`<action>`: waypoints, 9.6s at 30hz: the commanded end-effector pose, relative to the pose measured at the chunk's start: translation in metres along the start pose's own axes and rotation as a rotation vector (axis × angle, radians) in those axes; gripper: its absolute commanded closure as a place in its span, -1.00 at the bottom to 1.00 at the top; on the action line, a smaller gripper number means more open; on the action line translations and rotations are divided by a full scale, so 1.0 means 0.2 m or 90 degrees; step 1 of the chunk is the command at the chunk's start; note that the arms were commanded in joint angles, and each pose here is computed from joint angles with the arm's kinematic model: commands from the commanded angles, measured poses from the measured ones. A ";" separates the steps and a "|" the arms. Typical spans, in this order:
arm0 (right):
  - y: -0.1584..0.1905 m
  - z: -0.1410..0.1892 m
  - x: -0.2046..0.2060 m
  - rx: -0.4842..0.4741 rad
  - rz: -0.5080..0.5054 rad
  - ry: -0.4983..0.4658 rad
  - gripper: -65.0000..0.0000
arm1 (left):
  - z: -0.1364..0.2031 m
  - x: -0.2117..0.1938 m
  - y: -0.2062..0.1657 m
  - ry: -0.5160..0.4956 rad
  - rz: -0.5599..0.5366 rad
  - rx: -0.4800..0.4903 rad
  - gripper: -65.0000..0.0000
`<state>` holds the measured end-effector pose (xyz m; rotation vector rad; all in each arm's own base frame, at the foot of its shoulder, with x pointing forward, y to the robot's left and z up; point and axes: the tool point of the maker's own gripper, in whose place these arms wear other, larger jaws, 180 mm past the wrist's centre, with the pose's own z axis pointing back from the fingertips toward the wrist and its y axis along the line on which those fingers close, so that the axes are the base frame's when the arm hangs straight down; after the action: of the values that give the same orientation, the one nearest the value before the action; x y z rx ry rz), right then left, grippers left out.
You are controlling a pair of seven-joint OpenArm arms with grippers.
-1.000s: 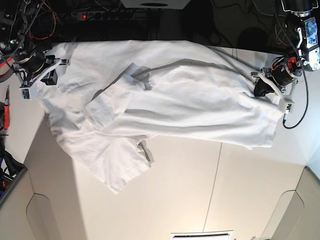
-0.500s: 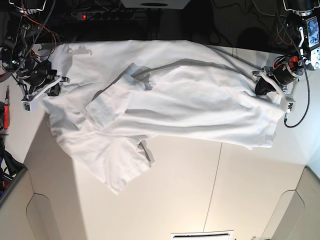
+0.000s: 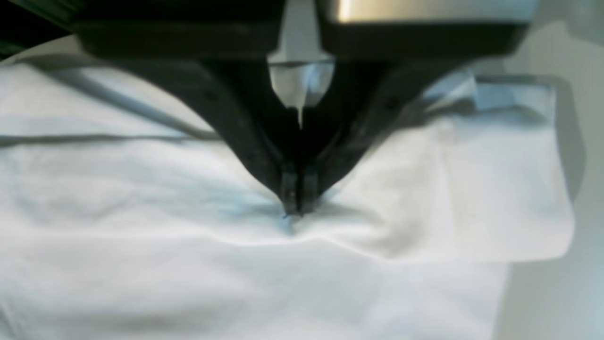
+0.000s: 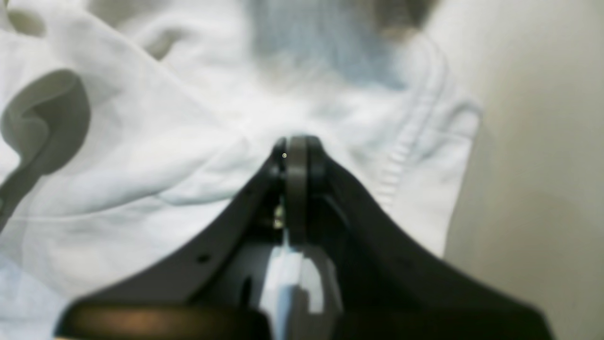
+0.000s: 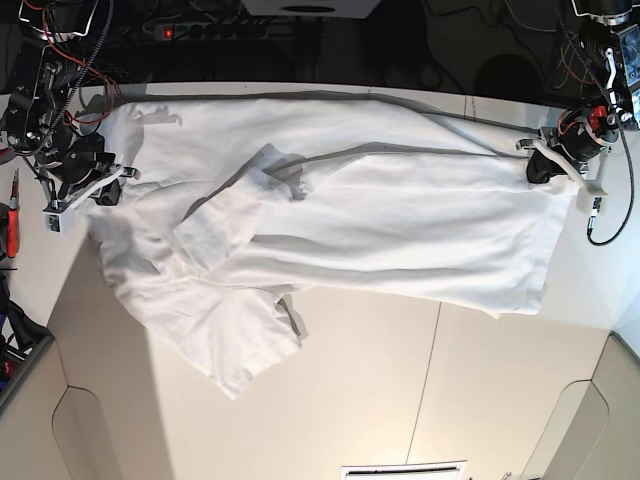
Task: Layout the t-shirt on the table in an organized manner, then fold the t-shirt properly
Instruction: 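Lower the shirt and open the right gripper, then move the left gripper along the shirt side and grasp the hem edge, then fold the shirt side over the body with both grippers, then release the shirt with the right gripper and raise it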
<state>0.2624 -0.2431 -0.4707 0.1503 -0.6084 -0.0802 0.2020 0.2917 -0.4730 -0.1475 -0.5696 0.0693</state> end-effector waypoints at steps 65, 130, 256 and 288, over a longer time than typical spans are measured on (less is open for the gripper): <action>0.11 -0.37 0.93 0.077 -0.112 -0.165 1.00 | 0.30 0.58 0.13 -0.372 0.149 -0.078 0.30; 0.16 -0.36 0.95 0.111 -0.119 -0.179 1.00 | -0.26 0.96 0.13 -0.376 0.205 -0.066 0.16; 0.13 0.50 0.53 0.136 0.031 -0.160 0.50 | 0.44 0.44 0.31 -0.335 0.287 -0.115 0.36; 0.47 -0.36 0.49 0.147 0.036 -0.071 0.49 | 0.43 0.49 0.28 -0.360 0.303 -0.138 0.36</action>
<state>0.3794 -0.1538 -0.4643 0.3547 -0.7183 0.0252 0.2279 0.3587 -0.3762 -0.4863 -1.0371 0.5485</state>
